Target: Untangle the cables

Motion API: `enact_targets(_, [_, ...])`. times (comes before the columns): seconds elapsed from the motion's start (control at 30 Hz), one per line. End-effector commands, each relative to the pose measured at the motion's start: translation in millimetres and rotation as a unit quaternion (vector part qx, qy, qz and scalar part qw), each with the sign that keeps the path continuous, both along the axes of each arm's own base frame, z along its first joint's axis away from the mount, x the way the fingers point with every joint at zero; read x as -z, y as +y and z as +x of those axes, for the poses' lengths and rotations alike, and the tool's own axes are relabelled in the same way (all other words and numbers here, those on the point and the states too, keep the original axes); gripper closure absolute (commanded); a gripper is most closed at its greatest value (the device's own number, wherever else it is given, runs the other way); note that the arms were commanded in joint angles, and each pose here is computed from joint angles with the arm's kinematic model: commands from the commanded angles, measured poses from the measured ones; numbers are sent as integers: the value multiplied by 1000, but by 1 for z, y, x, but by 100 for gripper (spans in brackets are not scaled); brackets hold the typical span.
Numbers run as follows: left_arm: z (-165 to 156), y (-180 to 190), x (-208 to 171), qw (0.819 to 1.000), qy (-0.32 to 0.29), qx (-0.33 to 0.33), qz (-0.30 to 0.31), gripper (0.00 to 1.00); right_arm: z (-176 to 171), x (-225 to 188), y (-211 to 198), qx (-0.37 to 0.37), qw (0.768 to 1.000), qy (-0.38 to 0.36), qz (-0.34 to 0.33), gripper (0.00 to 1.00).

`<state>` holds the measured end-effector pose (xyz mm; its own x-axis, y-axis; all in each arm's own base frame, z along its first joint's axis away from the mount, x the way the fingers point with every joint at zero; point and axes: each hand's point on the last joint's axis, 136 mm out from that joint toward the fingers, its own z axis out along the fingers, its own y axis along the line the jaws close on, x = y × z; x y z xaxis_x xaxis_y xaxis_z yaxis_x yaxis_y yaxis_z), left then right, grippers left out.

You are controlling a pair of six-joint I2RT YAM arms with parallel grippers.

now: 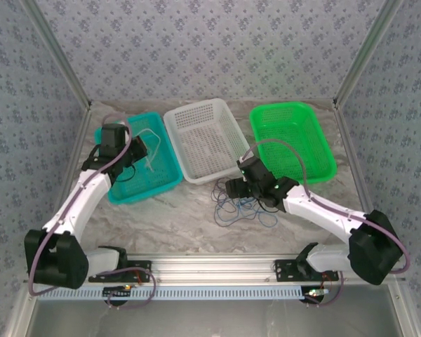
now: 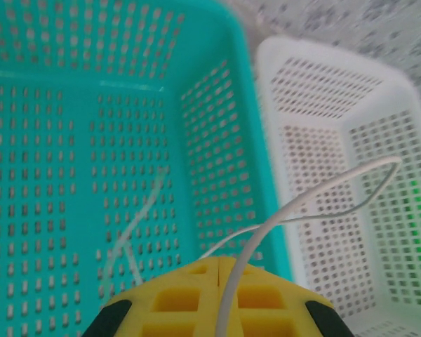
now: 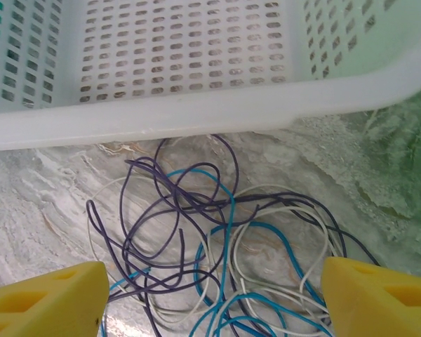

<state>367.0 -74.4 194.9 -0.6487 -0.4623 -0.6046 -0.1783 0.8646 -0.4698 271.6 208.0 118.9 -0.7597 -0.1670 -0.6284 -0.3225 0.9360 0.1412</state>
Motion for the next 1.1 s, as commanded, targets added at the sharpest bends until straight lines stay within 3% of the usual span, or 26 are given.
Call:
enact_targets(0.0, [-4, 0, 18, 999, 36, -4, -18, 95, -5, 1, -11, 13, 1000, 25, -12, 19])
enact_targets(0.03, [-6, 1, 26, 999, 49, -8, -16, 86, -6, 4, -12, 14, 999, 30, -16, 19])
enact_targets(0.13, [-9, 0, 36, 997, 69, -9, -18, 77, -8, 15, -17, 22, 998, 52, -28, 19])
enact_targets(0.23, [-11, 0, 38, 997, 69, -11, -21, 56, -8, 23, -20, 32, 997, 70, -33, 20])
enact_targets(0.37, [-14, 1, 33, 998, 63, -11, -15, 46, -7, 27, -16, 34, 996, 81, -18, 22])
enact_targets(0.53, [-18, -20, 10, 999, 11, 30, 10, 35, -4, 28, 4, 13, 996, 89, 19, 24])
enact_targets(0.8, [-24, -50, -5, 996, -36, 78, 18, 30, 3, 36, 11, 10, 996, 87, 24, 30])
enact_targets(1.0, [-25, -62, -9, 994, -48, 100, 21, 30, 16, 44, 24, 0, 996, 79, 38, 44])
enact_targets(1.07, [-26, -62, -13, 993, -52, 101, 22, 29, 17, 45, 28, -9, 996, 80, 40, 53])
